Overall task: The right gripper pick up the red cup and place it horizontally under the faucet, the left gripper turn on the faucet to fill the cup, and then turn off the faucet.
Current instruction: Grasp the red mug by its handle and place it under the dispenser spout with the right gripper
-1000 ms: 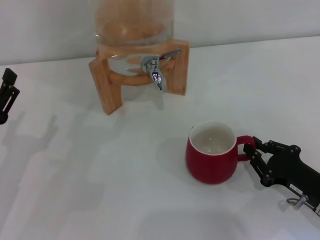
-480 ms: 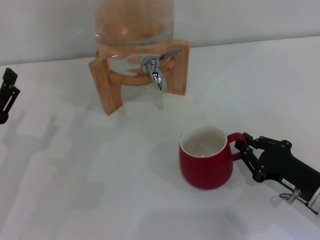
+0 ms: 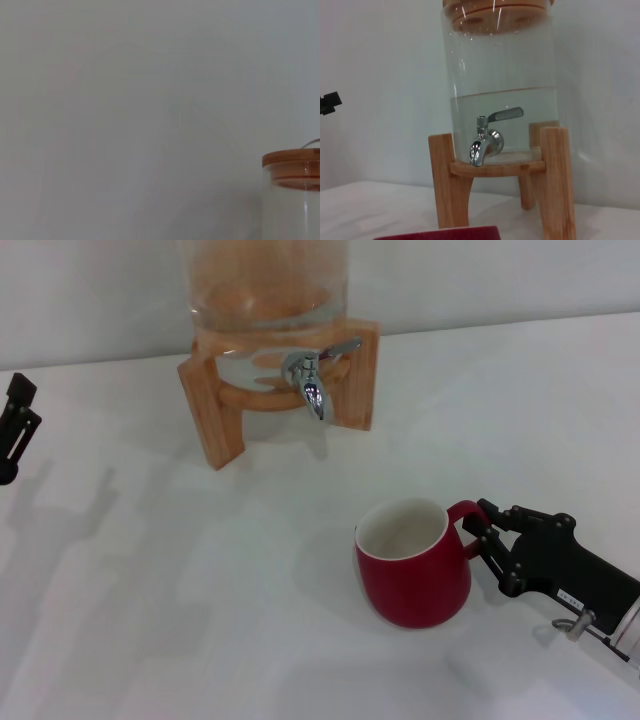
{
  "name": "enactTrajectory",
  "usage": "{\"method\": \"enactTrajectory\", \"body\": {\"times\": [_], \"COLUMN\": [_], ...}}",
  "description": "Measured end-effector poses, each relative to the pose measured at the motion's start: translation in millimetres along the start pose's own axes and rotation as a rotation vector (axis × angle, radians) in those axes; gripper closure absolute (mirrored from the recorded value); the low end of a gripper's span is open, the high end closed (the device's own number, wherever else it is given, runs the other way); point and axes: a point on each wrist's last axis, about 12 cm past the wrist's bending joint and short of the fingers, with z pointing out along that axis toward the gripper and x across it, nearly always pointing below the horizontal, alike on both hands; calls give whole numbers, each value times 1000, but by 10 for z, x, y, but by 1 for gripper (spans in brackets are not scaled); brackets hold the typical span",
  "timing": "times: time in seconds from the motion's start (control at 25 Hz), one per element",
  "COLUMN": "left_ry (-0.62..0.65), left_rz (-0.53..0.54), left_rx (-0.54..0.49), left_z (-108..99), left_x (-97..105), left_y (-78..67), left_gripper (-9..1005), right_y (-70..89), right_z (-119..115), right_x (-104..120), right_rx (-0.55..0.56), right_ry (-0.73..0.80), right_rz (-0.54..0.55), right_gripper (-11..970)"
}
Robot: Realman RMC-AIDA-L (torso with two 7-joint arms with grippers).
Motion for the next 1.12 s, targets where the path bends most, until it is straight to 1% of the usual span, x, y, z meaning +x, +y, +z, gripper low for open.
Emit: {"method": "enactTrajectory", "body": {"times": [0.64,1.12], "left_ry": [-1,0], "left_rz": [1,1], "left_rx": [1,0], "left_z": [3,2], "left_x": [-3,-2], "left_y": [3,4], "left_gripper": [136,136], "right_y": [-15,-43], "right_z": [115,371], "right_x": [-61,-148], "right_rx": [-24,-57], "right_ry": [-17,-14], "right_rz": [4,5], "right_gripper": [810,811]}}
